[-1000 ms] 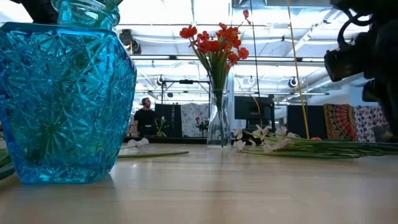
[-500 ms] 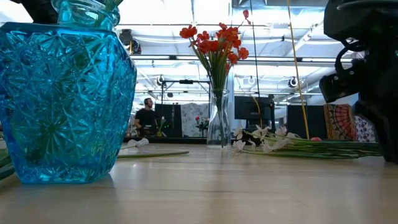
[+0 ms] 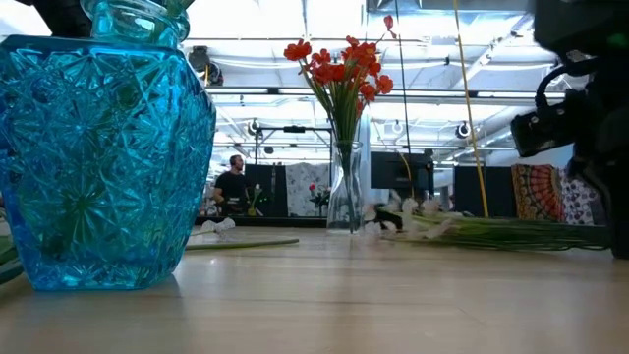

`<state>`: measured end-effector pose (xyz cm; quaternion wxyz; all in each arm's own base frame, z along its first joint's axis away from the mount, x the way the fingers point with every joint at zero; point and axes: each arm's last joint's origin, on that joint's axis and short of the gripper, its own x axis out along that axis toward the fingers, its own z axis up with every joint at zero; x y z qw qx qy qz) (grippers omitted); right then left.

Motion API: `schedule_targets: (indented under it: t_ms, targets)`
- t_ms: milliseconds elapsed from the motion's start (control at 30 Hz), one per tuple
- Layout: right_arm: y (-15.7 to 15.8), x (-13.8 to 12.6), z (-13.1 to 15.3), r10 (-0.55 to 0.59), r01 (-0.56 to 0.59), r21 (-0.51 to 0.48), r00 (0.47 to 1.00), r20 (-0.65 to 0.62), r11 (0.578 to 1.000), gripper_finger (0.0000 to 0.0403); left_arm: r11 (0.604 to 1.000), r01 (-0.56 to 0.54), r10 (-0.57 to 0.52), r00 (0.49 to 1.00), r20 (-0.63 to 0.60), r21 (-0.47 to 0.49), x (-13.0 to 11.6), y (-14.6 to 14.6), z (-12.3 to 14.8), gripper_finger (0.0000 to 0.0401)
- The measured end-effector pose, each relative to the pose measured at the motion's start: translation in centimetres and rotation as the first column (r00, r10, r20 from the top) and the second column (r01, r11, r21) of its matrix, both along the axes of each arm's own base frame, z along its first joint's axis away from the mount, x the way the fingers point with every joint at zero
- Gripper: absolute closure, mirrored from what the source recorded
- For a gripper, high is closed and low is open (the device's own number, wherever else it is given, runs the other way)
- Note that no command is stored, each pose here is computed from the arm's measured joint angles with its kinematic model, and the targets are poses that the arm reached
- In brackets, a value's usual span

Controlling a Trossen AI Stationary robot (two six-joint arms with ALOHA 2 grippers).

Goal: Sort flowers into vase by color
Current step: Put the top white flowers into the blue flower vase

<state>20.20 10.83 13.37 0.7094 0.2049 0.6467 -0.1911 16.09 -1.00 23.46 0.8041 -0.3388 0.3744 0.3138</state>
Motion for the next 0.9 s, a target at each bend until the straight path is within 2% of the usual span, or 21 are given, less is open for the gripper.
schedule_targets:
  t_ms: [133,233,333,467,567,700,800,900]
  targets:
    - [1.6,-1.1,1.1,0.056,-0.057,0.030,0.998,0.006,0.998,0.0400,1.000,0.010,-0.010,1.000,0.001,-0.018,0.1,-0.1,0.0,0.0311]
    - [3.0,-1.7,2.9,0.095,-0.102,0.081,0.992,0.080,0.991,0.0401,1.000,0.015,-0.015,1.000,-0.010,-0.021,0.3,-0.1,-0.2,0.0311]
    - [4.2,-3.0,4.1,0.106,-0.117,0.083,0.986,0.131,0.990,0.0402,1.000,0.003,-0.003,1.000,-0.023,-0.030,0.5,-0.2,-0.5,0.0311]
    - [6.0,-4.8,6.2,0.065,-0.091,0.078,0.956,0.285,0.993,0.0402,1.000,0.002,-0.003,0.999,-0.047,-0.027,0.7,-0.2,-0.8,0.0311]
    - [7.2,-6.2,7.6,0.007,-0.045,0.083,0.910,0.414,0.995,0.0402,1.000,0.001,-0.003,0.998,-0.058,-0.025,0.8,-0.2,-0.9,0.0311]
    - [9.0,-7.1,9.5,-0.026,-0.034,0.084,0.778,0.628,0.996,0.0403,1.000,0.001,-0.003,0.998,-0.064,-0.024,0.9,-0.3,-1.0,0.0311]
    - [10.2,-6.9,10.7,-0.019,-0.011,0.033,0.605,0.796,0.999,0.0403,1.000,0.002,-0.004,0.998,-0.066,-0.024,0.9,-0.3,-1.0,0.0311]
    - [11.3,-6.1,11.3,0.022,0.040,-0.044,0.438,0.899,0.998,0.0403,0.999,0.040,-0.040,0.996,-0.079,-0.006,0.9,-0.3,-1.0,0.0311]
